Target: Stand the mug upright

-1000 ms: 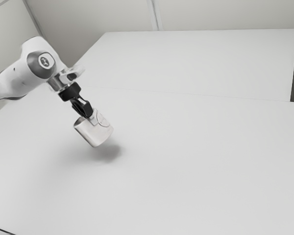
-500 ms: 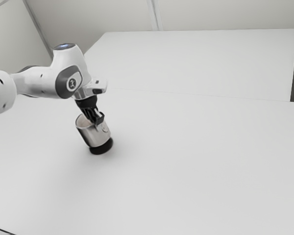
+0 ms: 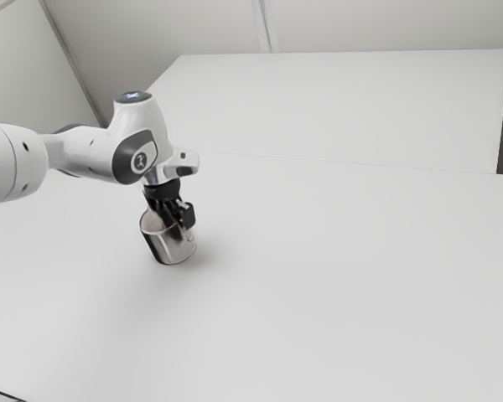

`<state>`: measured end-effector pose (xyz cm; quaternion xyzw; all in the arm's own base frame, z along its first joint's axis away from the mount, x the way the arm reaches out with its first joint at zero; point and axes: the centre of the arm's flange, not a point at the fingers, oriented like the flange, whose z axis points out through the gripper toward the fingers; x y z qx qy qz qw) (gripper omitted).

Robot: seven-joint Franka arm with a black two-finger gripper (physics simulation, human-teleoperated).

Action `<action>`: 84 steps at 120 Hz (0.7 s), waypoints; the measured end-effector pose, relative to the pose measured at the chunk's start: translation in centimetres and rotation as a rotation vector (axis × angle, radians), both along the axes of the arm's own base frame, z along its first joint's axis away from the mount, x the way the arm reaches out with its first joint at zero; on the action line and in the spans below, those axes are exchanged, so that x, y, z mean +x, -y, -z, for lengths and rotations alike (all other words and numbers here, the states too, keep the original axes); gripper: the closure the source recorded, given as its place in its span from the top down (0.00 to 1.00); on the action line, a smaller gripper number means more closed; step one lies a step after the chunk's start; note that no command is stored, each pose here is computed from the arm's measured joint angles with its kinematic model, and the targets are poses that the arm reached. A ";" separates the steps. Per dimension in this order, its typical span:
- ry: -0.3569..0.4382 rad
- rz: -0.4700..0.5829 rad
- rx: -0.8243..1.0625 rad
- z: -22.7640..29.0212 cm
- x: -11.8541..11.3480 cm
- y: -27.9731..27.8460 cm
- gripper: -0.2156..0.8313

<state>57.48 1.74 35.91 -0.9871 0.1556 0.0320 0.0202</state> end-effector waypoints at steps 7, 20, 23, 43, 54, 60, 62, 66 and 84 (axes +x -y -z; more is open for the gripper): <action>0.017 -0.001 0.002 -1.0 0.0 0.6 0.58; 0.066 -0.008 0.001 -4.3 0.5 1.4 0.67; 0.077 -0.013 -0.001 -5.4 0.9 1.5 0.68; 0.152 -0.069 -0.061 -13.8 3.5 1.4 0.74; 0.177 -0.084 -0.087 -18.4 4.0 1.6 0.76; 0.178 -0.082 -0.093 -20.1 4.0 2.1 0.77; 0.178 -0.081 -0.094 -20.5 4.0 2.2 0.77; 0.177 -0.079 -0.097 -21.4 3.9 2.4 0.77; 0.160 -0.088 -0.102 -23.8 3.4 2.4 0.78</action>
